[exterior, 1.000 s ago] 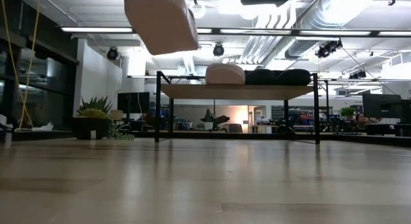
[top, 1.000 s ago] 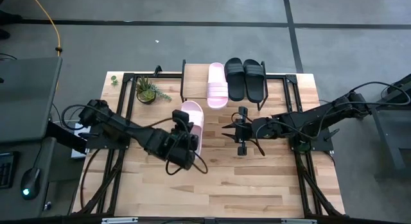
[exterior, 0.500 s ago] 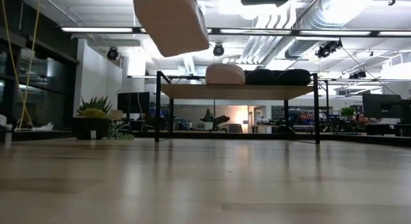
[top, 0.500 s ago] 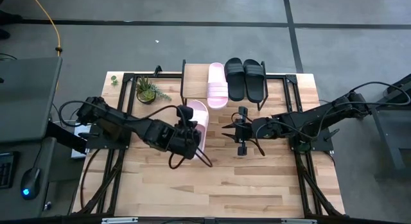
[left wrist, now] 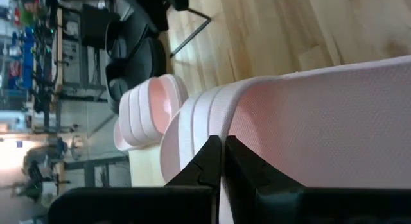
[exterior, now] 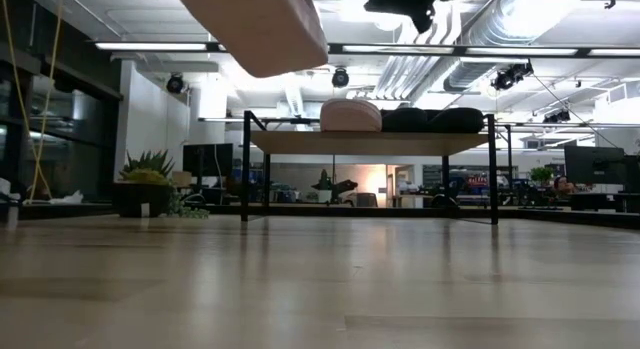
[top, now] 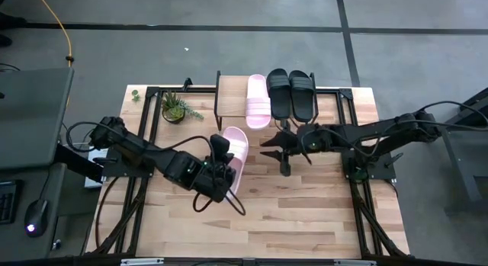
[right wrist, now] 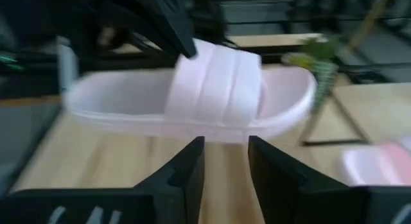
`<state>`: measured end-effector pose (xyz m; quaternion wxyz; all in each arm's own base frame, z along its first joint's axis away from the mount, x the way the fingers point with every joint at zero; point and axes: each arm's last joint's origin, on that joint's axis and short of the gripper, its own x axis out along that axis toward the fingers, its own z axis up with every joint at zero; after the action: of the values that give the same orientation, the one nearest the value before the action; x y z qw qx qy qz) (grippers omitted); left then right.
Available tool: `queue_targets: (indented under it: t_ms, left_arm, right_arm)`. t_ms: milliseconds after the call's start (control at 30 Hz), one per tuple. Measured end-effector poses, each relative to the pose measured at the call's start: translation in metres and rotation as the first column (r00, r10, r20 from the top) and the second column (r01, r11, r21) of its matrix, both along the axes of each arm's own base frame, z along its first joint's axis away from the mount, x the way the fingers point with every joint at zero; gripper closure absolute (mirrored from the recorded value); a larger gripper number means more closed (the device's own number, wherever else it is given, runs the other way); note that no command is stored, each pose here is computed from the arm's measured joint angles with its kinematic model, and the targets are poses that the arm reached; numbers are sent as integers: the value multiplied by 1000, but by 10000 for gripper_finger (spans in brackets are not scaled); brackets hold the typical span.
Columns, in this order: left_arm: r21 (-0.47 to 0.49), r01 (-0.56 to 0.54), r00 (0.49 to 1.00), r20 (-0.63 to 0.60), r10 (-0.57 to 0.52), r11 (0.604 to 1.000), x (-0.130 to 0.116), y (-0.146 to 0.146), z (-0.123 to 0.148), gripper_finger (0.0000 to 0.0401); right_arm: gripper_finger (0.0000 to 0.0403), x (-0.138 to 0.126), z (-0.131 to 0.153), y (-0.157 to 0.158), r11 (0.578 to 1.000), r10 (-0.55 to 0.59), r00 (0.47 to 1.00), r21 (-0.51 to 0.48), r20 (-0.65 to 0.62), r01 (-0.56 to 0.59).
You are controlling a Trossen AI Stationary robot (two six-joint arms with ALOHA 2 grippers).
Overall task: Pick and place slides into the shelf
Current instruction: Put the pink slipper on the shelf
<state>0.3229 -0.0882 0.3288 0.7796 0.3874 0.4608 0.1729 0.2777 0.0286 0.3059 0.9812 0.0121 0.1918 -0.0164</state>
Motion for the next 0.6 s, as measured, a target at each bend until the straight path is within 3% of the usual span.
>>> queue_targets:
  t_ms: [167,367,600]
  left_arm:
    - [27,61,998,-32,-60,998,-3,-9,0,401]
    - [82,164,983,-100,-156,983,-7,-22,0,401]
    - [147,243,963,-157,-220,959,-9,-30,1,401]
  right_arm:
    - [263,3,4,-15,987,61,997,146,43,-66]
    - [214,3,5,-32,936,115,992,329,42,-123]
    - [186,3,5,-36,900,105,994,421,42,-113]
